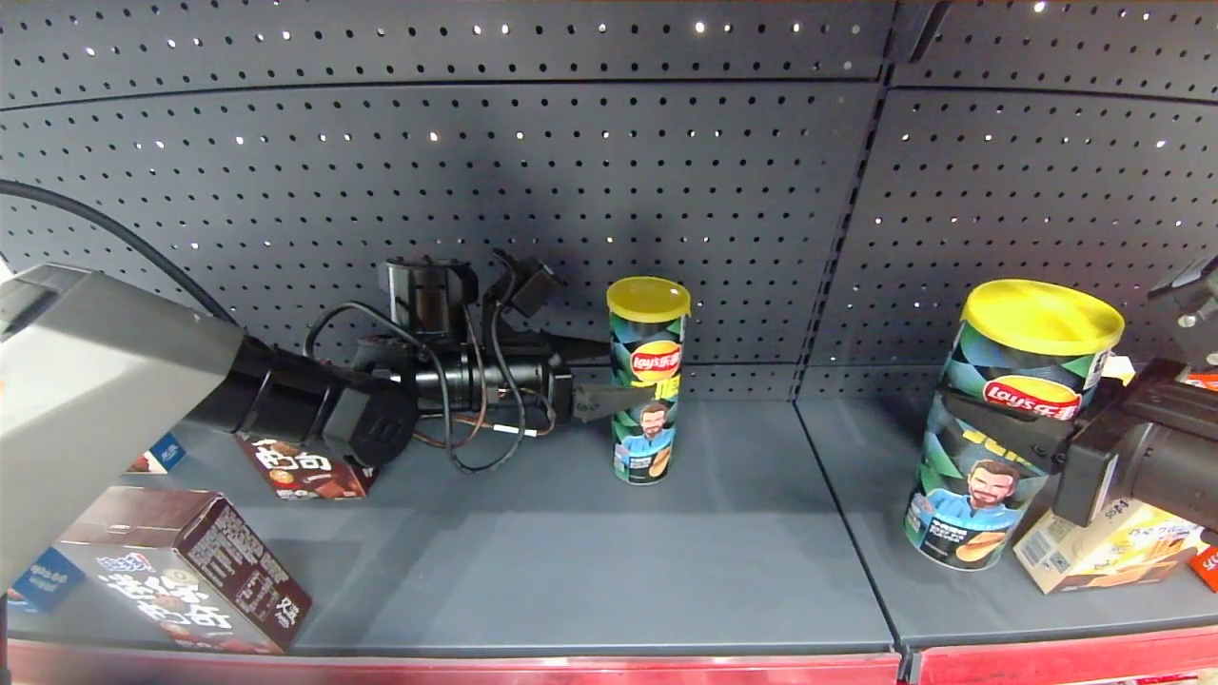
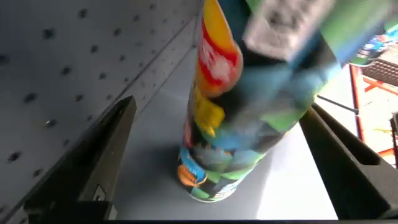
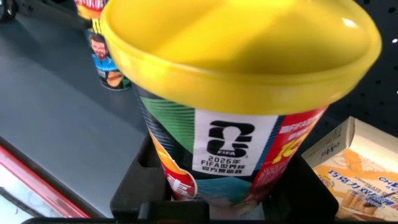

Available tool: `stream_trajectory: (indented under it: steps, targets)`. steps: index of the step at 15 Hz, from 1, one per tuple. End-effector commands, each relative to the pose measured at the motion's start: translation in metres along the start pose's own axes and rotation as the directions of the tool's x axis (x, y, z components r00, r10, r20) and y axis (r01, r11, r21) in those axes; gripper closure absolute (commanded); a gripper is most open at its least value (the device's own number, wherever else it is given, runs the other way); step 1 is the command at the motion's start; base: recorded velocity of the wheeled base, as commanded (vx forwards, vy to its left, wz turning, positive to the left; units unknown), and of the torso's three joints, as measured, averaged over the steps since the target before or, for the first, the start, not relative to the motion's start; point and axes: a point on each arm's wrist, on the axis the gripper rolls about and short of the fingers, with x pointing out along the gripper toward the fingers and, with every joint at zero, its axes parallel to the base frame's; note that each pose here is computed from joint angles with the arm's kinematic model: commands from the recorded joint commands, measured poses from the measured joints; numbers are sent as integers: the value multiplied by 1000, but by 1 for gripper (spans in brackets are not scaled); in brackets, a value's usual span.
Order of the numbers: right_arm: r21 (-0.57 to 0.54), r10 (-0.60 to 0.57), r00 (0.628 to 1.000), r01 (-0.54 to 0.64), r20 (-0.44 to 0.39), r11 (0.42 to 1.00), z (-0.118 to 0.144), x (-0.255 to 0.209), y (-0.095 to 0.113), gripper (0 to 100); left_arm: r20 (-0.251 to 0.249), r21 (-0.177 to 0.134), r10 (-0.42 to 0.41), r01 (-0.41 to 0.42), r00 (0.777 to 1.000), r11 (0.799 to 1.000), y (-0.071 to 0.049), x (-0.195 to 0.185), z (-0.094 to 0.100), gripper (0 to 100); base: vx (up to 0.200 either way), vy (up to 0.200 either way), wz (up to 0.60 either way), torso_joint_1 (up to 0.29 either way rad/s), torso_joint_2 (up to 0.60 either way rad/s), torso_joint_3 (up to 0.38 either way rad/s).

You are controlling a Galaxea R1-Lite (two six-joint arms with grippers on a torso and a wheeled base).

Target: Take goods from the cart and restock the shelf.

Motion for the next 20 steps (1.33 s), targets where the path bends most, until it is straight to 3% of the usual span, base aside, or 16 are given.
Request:
stream_trajectory:
  steps: [1,3,6,20]
  targets:
    - [0,-2,1000,2,0,1000,-1,-1,0,100,2,0,10,-10,1000,1000,7,1,-3,0,0,0,0,0,0,0]
    - [-1,-4,1000,4,3,1000,-1,-1,-1,100,17,10,31,-31,999,999,14,0,-2,0,0,0,0,0,0,0]
    - [2,-11,1000,11,-8,1000,-5,-1,-1,100,14,9,66,-66,998,998,16,-2,-3,0,0,0,0,0,0,0]
    - [9,-29,999,29,-24,1000,-12,-1,-6,100,20,21,54,-55,998,998,-11,-22,2,0,0,0,0,0,0,0]
